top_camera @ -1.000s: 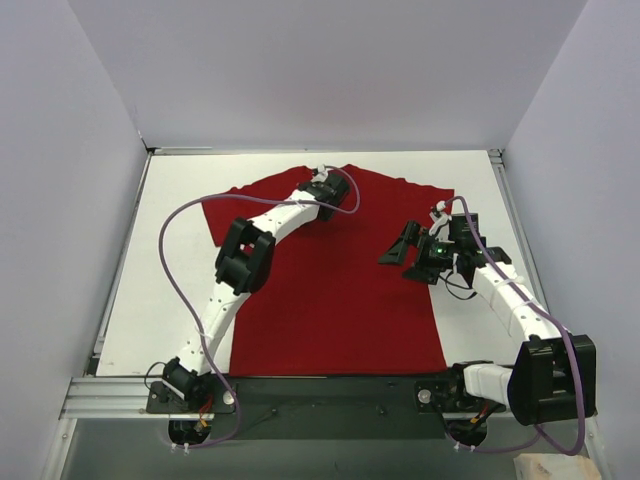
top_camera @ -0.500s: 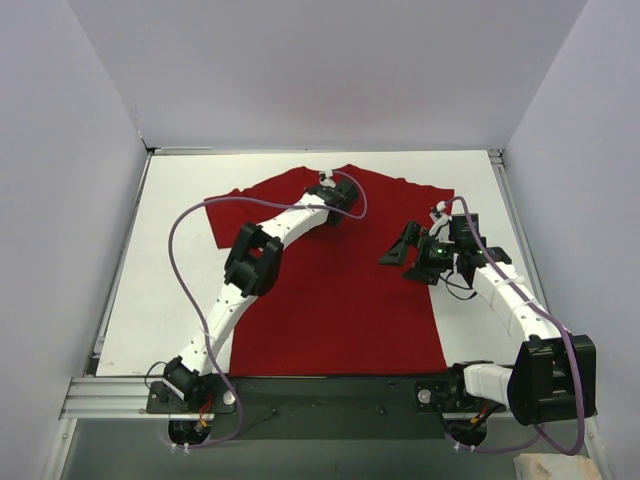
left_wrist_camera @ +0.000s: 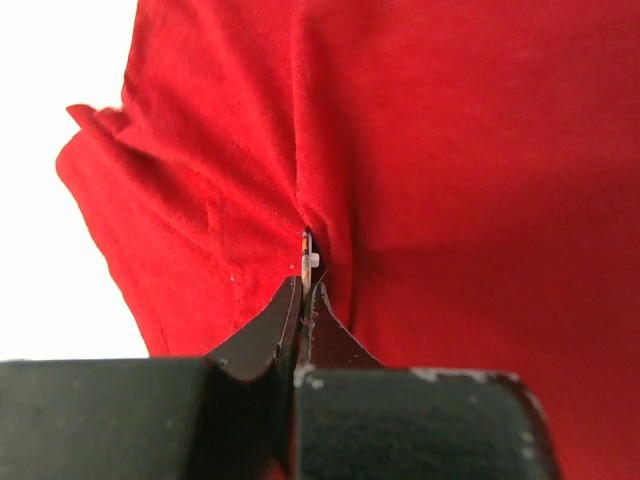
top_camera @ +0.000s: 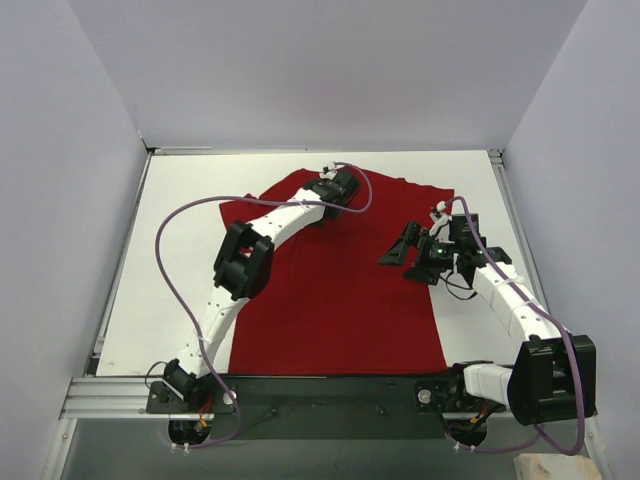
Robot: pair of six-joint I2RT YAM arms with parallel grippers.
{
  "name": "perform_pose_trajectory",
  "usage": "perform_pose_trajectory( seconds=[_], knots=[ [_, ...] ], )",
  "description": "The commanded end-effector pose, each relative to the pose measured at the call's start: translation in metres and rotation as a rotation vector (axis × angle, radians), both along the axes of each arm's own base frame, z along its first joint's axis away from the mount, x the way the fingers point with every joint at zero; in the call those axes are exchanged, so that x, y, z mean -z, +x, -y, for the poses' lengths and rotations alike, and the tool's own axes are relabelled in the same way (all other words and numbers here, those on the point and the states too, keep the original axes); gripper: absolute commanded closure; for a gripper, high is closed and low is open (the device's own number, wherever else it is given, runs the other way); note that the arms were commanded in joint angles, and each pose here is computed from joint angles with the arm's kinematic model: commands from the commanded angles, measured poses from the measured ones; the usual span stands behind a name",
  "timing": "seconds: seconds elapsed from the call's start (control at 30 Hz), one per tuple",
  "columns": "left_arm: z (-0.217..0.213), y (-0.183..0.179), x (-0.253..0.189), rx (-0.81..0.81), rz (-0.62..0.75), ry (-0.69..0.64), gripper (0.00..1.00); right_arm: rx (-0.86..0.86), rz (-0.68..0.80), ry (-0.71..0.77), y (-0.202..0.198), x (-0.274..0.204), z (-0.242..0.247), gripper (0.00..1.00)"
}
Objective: Pin the brooch onto the clothing
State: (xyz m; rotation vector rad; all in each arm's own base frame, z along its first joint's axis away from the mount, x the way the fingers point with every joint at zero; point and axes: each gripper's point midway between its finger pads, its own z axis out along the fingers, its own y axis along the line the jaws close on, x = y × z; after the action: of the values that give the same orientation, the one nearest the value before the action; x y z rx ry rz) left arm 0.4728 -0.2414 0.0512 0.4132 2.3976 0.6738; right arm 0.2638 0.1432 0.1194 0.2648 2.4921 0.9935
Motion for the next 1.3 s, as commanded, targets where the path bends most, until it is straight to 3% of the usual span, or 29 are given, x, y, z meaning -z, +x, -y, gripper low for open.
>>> perform_pose_trajectory(
  seconds=[0.0, 0.47, 0.83, 1.03, 1.27],
  knots=[
    [0.037, 0.014, -0.060, 0.045, 0.116, -0.311, 1.00, -0.003, 0.011, 0.004, -0.004, -0.005, 0.000, 0.00],
    [0.039, 0.005, -0.086, 0.104, 0.150, -0.549, 1.00, -0.024, 0.028, 0.007, -0.001, -0.005, -0.005, 0.00],
    [0.035, -0.009, -0.089, 0.164, 0.138, -0.708, 1.00, -0.066, 0.072, 0.012, 0.023, -0.012, -0.029, 0.00],
    [0.022, -0.004, -0.092, 0.146, 0.158, -0.698, 1.00, -0.082, 0.080, 0.023, 0.040, -0.012, -0.045, 0.01],
    [0.002, 0.006, -0.082, 0.101, 0.140, -0.509, 1.00, -0.091, 0.070, 0.028, 0.048, -0.011, -0.053, 0.01]
  ],
)
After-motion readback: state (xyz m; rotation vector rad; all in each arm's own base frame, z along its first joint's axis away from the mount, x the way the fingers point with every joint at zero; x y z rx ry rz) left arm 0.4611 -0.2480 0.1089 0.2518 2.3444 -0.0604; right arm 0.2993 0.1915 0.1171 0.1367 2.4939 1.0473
